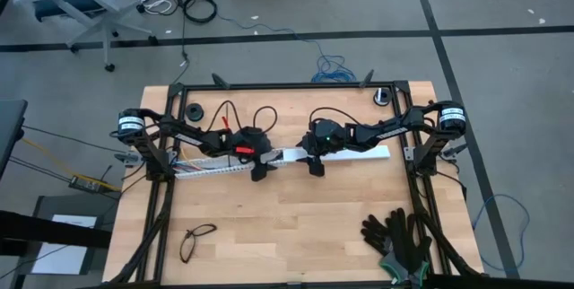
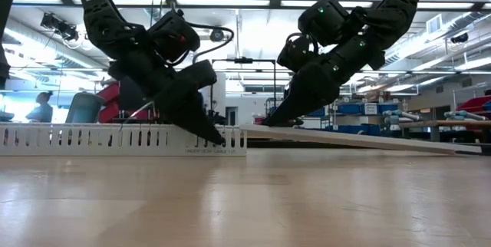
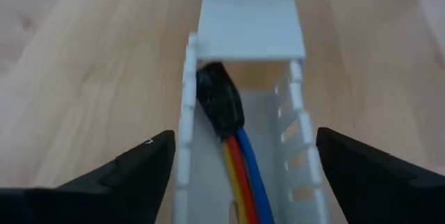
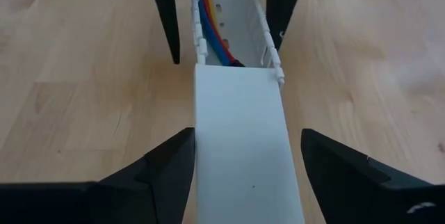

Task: Ziptie cables
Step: Close the white cable duct using the cover

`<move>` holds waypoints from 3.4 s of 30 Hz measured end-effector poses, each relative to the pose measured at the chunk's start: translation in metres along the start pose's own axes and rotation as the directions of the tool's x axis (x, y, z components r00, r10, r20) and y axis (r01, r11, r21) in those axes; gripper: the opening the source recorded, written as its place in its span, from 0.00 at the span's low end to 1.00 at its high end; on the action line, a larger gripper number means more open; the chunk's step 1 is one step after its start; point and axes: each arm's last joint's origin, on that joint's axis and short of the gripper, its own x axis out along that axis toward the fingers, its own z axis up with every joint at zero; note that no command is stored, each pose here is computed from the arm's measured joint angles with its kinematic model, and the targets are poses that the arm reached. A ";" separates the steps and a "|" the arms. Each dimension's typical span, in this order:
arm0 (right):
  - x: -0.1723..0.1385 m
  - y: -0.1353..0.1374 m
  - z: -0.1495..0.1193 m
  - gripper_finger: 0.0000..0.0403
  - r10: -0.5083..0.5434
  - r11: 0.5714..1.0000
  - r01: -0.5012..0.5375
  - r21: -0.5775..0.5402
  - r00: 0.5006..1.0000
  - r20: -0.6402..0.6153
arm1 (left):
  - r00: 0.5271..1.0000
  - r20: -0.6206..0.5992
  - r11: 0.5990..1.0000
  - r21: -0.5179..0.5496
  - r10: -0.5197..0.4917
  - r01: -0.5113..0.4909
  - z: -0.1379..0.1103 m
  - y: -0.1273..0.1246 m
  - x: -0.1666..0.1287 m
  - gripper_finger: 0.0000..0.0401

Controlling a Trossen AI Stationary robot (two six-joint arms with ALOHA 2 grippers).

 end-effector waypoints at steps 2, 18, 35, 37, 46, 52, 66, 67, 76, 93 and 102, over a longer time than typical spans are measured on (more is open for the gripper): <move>0.000 0.000 0.000 0.60 0.001 1.000 -0.001 0.000 1.000 0.000 | 1.000 0.027 1.000 0.004 -0.001 0.000 0.003 0.000 0.000 0.83; 0.000 0.001 0.006 0.59 0.057 0.998 -0.056 -0.009 0.996 0.069 | 0.997 0.081 0.998 0.054 -0.019 0.015 0.022 -0.009 0.003 0.75; 0.000 0.002 0.006 0.59 0.085 0.996 -0.085 -0.002 0.994 0.061 | 1.000 -0.029 0.997 0.081 0.011 -0.009 0.024 -0.013 0.011 0.73; 0.000 0.002 0.005 0.59 0.085 0.996 -0.085 -0.007 0.995 0.061 | 0.999 -0.037 0.996 0.083 0.009 -0.006 0.022 -0.014 0.012 0.73; 0.000 0.002 0.005 0.63 0.084 0.995 -0.087 0.048 0.995 0.053 | 1.000 -0.028 0.996 0.085 0.008 -0.006 0.023 -0.014 0.014 0.69; 0.000 0.003 0.003 0.67 0.085 0.996 -0.086 0.034 0.996 0.034 | 1.000 -0.021 0.996 0.084 0.008 -0.006 0.023 -0.014 0.014 0.65; 0.014 0.003 -0.010 0.74 0.086 0.996 -0.086 0.027 0.996 -0.009 | 1.000 -0.013 0.997 0.082 0.008 -0.007 0.023 -0.014 0.014 0.64; 0.015 0.002 -0.009 0.75 0.083 0.996 -0.083 0.027 0.997 -0.007 | 1.000 -0.013 0.997 0.081 0.007 -0.006 0.024 -0.014 0.014 0.64; 0.016 0.000 -0.014 0.67 0.088 0.996 -0.087 0.032 0.995 -0.037 | 1.000 -0.019 0.997 0.078 0.008 -0.006 0.023 -0.014 0.014 0.64; 0.016 0.000 -0.015 0.57 0.085 0.996 -0.084 0.031 0.995 -0.044 | 1.000 -0.017 0.997 0.078 0.009 -0.008 0.023 -0.014 0.014 0.64; 0.016 0.000 -0.015 0.55 0.086 0.996 -0.084 0.040 0.995 -0.044 | 1.000 -0.021 0.997 0.077 0.009 -0.007 0.022 -0.014 0.014 0.64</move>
